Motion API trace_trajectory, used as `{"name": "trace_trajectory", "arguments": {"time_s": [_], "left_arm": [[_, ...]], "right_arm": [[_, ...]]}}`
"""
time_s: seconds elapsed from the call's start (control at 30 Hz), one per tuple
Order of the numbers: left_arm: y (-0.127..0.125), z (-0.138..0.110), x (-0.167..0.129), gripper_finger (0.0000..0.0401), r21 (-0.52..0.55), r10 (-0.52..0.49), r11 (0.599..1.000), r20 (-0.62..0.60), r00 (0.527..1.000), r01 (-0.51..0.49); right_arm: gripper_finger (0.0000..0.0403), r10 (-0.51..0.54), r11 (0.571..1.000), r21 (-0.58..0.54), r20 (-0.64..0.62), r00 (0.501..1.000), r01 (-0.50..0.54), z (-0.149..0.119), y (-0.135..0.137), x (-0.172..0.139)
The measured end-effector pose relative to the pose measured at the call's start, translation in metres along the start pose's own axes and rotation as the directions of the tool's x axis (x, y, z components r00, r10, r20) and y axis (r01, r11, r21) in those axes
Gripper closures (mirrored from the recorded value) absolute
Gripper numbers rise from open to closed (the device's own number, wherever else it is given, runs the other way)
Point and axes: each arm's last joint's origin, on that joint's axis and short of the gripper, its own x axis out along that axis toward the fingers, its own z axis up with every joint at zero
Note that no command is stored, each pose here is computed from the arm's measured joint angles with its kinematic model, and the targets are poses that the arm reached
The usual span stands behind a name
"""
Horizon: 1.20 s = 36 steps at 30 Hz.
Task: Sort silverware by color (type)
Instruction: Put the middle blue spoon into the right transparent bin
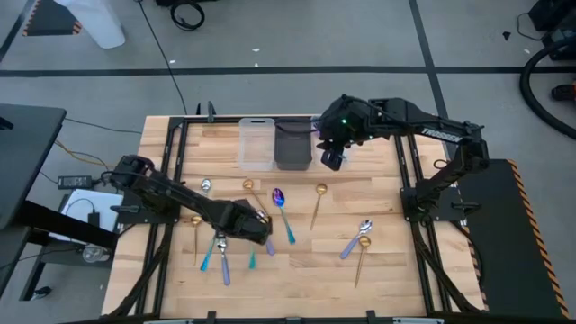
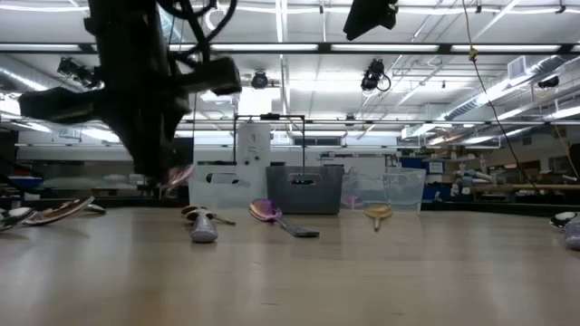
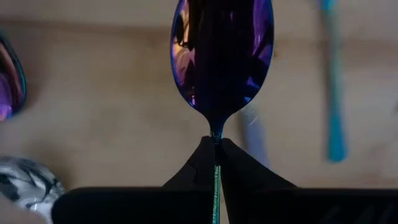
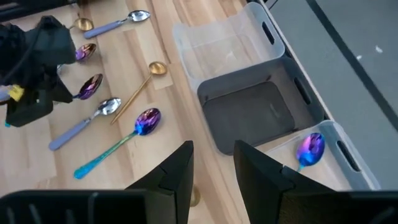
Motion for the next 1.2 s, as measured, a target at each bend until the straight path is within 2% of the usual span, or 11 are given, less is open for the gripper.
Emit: {"name": "trace_trajectory", "arguments": {"time_s": [0.13, 0.27, 0.4, 0.53, 0.73, 1.0, 1.2], "left_arm": [[-0.004, 0.017, -0.013, 0.0387, -0.034, -0.066, 0.997, 0.092, 0.994, 0.069], [-0.011, 0.041, -0.020, 0.0386, -0.030, -0.107, 0.993, 0.187, 0.977, 0.114], [-0.023, 0.073, -0.023, 0.0383, 0.027, -0.160, 0.987, 0.224, 0.961, 0.158], [-0.040, 0.103, -0.026, 0.0385, 0.116, -0.274, 0.961, 0.262, 0.925, 0.252], [-0.062, 0.146, -0.032, 0.0385, 0.245, -0.450, 0.890, 0.342, 0.825, 0.384], [-0.074, 0.192, -0.043, 0.0385, 0.382, -0.578, 0.813, 0.431, 0.693, 0.440], [-0.080, 0.222, -0.056, 0.0385, 0.455, -0.711, 0.703, 0.419, 0.564, 0.547]], "right_arm": [[0.0279, -0.016, 0.999, 0.037, 0.000, 1.000, 0.016, 0.001, -0.004, 0.001], [0.0279, -0.084, 0.996, 0.044, 0.003, 0.996, 0.083, 0.001, -0.009, 0.001], [0.0279, -0.100, 0.994, 0.047, -0.012, 0.995, 0.100, 0.000, -0.013, 0.001], [0.0279, -0.105, 0.992, 0.067, -0.043, 0.994, 0.107, -0.003, -0.015, 0.001], [0.0279, -0.064, 0.983, 0.170, -0.053, 0.997, 0.073, -0.003, -0.019, 0.002], [0.0279, -0.100, 0.950, 0.294, -0.029, 0.995, 0.104, 0.000, -0.023, 0.005], [0.0274, -0.100, 0.921, 0.381, 0.017, 0.995, 0.086, 0.001, -0.022, 0.016]]}}
